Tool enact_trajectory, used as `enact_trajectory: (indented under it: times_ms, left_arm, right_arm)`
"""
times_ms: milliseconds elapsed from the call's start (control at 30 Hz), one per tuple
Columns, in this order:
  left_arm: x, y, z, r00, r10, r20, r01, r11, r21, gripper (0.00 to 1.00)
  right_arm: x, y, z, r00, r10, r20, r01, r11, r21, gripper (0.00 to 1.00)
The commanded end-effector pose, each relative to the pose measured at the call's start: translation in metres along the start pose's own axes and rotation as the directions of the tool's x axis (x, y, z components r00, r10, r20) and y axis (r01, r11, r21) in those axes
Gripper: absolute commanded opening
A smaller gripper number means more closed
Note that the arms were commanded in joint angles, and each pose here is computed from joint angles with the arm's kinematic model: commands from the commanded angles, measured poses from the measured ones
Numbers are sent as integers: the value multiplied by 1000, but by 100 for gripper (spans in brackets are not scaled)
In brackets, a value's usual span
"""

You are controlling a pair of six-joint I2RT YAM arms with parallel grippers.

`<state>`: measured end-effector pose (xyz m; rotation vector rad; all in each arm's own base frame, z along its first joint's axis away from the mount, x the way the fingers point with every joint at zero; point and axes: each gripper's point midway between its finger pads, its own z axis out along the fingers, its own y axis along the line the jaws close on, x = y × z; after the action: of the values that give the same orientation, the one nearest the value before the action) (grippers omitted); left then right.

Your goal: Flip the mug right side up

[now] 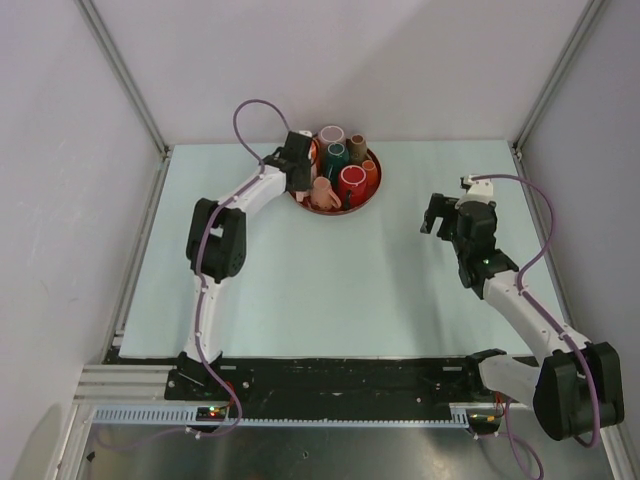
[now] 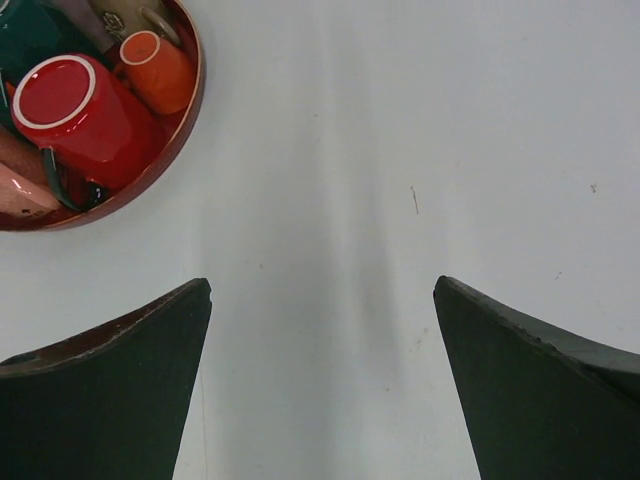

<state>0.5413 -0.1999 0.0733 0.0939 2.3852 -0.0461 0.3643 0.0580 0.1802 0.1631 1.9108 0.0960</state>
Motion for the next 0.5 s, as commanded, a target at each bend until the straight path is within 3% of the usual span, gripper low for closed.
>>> enact_trajectory:
  times_ms: [0,167,300,467]
  left_arm:
    - [-13,22,-17,997,-75,-3,75,997,-15,1]
    - [-54,37,-66,988,-132,79,128,990,57,0]
    - [-93,43,-118,975,-157,157,129,976,173,0]
    - [-116,21,-189,967,-127,221,37,928,371,0]
  right_arm:
    - [-43,18,-8,994,14,106,-5,997,-77,99]
    - [-53,60,-15,998,28,56,-12,962,-273,99]
    - [-69,113,-28,997,76,0,-67,871,-487,99]
    - [-100,174,-40,984,171,-41,-155,736,-659,99]
